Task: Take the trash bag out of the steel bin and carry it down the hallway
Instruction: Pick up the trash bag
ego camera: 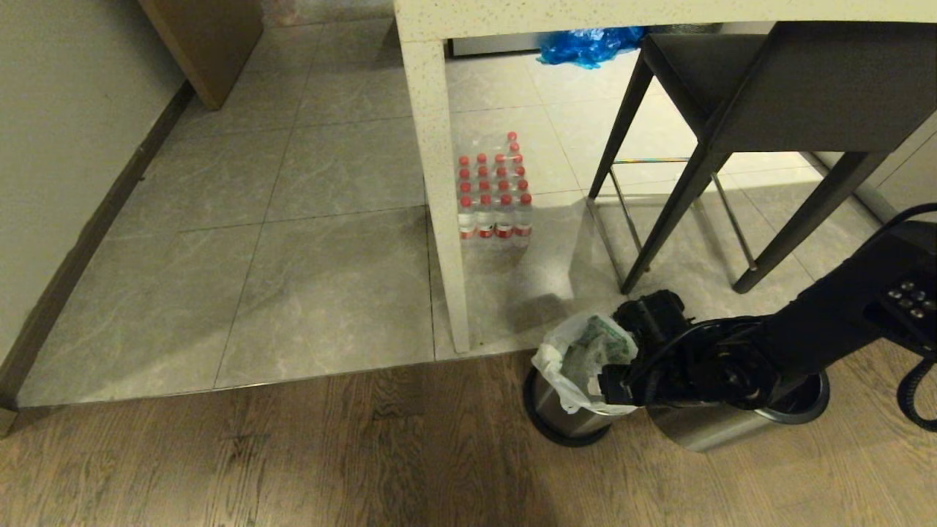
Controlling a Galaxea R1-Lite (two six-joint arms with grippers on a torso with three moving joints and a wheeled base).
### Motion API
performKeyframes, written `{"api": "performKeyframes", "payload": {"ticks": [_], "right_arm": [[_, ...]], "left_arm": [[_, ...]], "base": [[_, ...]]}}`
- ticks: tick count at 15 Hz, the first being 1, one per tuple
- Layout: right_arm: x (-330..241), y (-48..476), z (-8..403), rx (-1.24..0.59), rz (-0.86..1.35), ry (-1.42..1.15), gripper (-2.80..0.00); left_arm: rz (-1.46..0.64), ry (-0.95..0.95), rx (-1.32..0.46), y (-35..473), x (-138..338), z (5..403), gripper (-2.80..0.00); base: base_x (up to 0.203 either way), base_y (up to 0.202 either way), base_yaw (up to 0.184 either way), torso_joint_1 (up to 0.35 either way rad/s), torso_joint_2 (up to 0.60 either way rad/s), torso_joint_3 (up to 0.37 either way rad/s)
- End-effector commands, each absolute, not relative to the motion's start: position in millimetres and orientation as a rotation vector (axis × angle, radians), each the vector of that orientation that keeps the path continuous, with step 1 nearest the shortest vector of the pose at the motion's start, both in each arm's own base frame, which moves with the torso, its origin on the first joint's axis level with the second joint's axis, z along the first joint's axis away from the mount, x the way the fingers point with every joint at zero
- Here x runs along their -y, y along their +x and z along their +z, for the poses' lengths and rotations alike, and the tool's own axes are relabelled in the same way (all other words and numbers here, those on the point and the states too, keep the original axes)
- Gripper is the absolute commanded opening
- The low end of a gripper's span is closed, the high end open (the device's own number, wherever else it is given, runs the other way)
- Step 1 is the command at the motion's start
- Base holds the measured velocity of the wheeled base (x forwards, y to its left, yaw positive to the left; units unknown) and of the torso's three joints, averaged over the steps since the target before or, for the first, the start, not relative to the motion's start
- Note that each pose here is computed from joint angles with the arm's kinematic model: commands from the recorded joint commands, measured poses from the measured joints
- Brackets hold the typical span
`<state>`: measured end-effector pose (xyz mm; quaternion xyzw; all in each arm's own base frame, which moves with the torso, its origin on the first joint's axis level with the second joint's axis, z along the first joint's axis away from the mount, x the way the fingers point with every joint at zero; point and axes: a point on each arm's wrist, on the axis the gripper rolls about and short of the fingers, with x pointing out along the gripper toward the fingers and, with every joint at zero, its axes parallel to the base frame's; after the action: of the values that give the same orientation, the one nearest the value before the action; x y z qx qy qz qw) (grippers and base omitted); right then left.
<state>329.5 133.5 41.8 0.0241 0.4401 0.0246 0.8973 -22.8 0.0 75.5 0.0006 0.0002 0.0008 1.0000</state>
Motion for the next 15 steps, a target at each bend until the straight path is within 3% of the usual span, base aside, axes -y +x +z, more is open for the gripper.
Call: {"api": "performKeyframes", "payload": {"ticks": [1,5,12,15], "right_arm": [[-138.2,339.1,30.3,-0.924,0.048,0.043,0.0],[-141.8,345.6,11.1,-0.948,0.0,0.001,0.0],[-125.8,315.6,89.0,-0.876,0.048,0.084,0.0],[-105.0,284.5,59.6,-1.046,-0.016,0.029,0.0]], "left_arm": [[0.002,0.002,-0.002,-22.7,0.0,75.5,-2.8],[0.002,0.002,-0.002,-22.7,0.0,75.5,-2.8],[0.002,0.002,-0.002,-22.7,0.0,75.5,-2.8],[0.002,0.002,-0.002,-22.7,0.0,75.5,-2.8]], "base": [[0.0,0.0,0.0,0.0,0.0,0.0],[0.0,0.0,0.0,0.0,0.0,0.0],[0.0,0.0,0.0,0.0,0.0,0.0],[0.0,0.0,0.0,0.0,0.0,0.0]]}}
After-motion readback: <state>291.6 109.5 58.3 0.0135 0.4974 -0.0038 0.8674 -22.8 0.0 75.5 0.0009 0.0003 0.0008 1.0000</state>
